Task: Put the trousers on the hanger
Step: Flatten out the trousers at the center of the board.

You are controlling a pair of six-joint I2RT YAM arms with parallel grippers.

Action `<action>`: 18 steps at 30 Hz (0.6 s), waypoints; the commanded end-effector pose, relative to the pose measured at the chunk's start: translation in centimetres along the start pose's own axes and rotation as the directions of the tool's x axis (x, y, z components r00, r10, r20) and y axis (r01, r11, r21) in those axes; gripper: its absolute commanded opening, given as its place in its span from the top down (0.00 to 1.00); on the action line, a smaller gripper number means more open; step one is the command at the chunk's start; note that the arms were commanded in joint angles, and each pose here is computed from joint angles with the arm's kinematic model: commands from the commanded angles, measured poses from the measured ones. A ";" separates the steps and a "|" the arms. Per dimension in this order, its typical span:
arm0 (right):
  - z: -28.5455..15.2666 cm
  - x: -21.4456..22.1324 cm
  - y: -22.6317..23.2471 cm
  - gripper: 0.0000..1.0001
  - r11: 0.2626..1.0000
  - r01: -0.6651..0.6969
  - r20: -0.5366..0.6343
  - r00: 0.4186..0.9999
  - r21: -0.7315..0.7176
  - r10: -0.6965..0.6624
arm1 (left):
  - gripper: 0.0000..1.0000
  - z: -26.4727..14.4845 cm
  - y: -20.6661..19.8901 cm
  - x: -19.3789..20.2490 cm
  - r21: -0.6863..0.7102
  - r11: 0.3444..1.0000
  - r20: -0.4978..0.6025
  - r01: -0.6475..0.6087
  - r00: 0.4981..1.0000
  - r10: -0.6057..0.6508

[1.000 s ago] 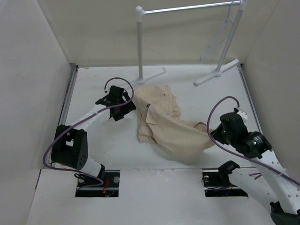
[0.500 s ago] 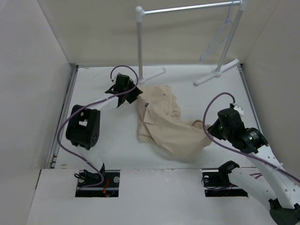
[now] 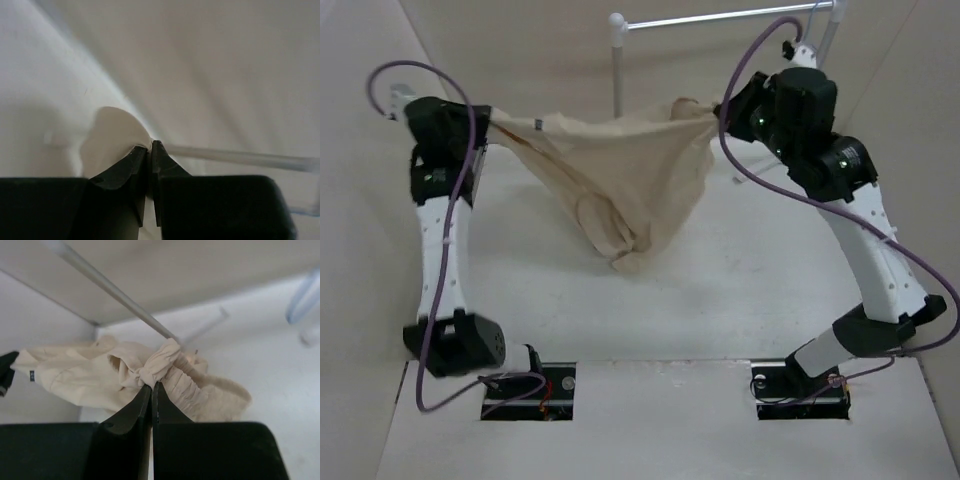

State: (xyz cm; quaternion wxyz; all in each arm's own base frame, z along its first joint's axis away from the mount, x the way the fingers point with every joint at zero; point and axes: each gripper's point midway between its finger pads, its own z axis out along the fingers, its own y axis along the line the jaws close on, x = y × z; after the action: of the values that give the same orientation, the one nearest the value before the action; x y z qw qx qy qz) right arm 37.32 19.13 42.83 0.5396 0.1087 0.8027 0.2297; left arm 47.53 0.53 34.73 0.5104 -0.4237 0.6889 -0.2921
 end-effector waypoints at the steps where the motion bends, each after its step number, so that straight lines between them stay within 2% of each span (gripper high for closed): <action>1: -8.3 -9.3 5.1 1.00 0.983 0.037 0.255 0.967 -0.179 0.010 | 0.93 -10.3 -5.9 -6.2 0.135 0.990 0.184 -0.028 0.983 0.003; 3: -9.7 -8.0 4.2 1.00 0.985 0.036 0.238 0.971 -0.170 0.006 | 0.92 -13.1 -4.5 -5.1 0.113 0.993 0.183 -0.030 0.983 0.009; 6: -9.1 -1.2 -1.2 1.00 0.997 0.001 0.136 0.991 -0.072 0.008 | 0.90 -14.7 1.0 0.1 0.021 1.000 0.098 -0.018 0.995 0.016; 10: -6.9 9.4 -14.1 1.00 0.967 -0.104 -0.021 0.994 0.233 0.112 | 0.81 -15.7 10.0 8.2 -0.129 0.990 -0.038 -0.057 0.998 0.052; 12: -6.5 12.7 -19.7 1.00 0.914 -0.168 -0.033 0.981 0.369 0.193 | 0.73 -16.3 13.4 12.0 -0.181 0.980 -0.135 -0.083 0.989 0.059; 14: -6.1 14.8 -23.8 1.00 0.860 -0.227 -0.021 0.964 0.458 0.266 | 0.58 -17.0 15.4 14.9 -0.205 0.972 -0.212 -0.116 0.975 0.072; 16: -5.6 15.8 -26.9 0.99 0.809 -0.276 0.007 0.948 0.519 0.319 | 0.48 -17.4 16.1 16.2 -0.217 0.966 -0.245 -0.140 0.966 0.085; 18: -4.9 16.4 -28.7 0.98 0.777 -0.305 0.017 0.935 0.550 0.355 | 0.43 -17.4 15.6 15.9 -0.218 0.964 -0.233 -0.155 0.967 0.103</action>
State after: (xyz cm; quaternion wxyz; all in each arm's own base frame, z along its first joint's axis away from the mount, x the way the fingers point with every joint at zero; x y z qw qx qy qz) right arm 26.40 0.76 14.79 0.3568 0.3496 0.8648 0.0501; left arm 23.74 -7.22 15.98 0.3379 -0.3978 0.8270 -0.2091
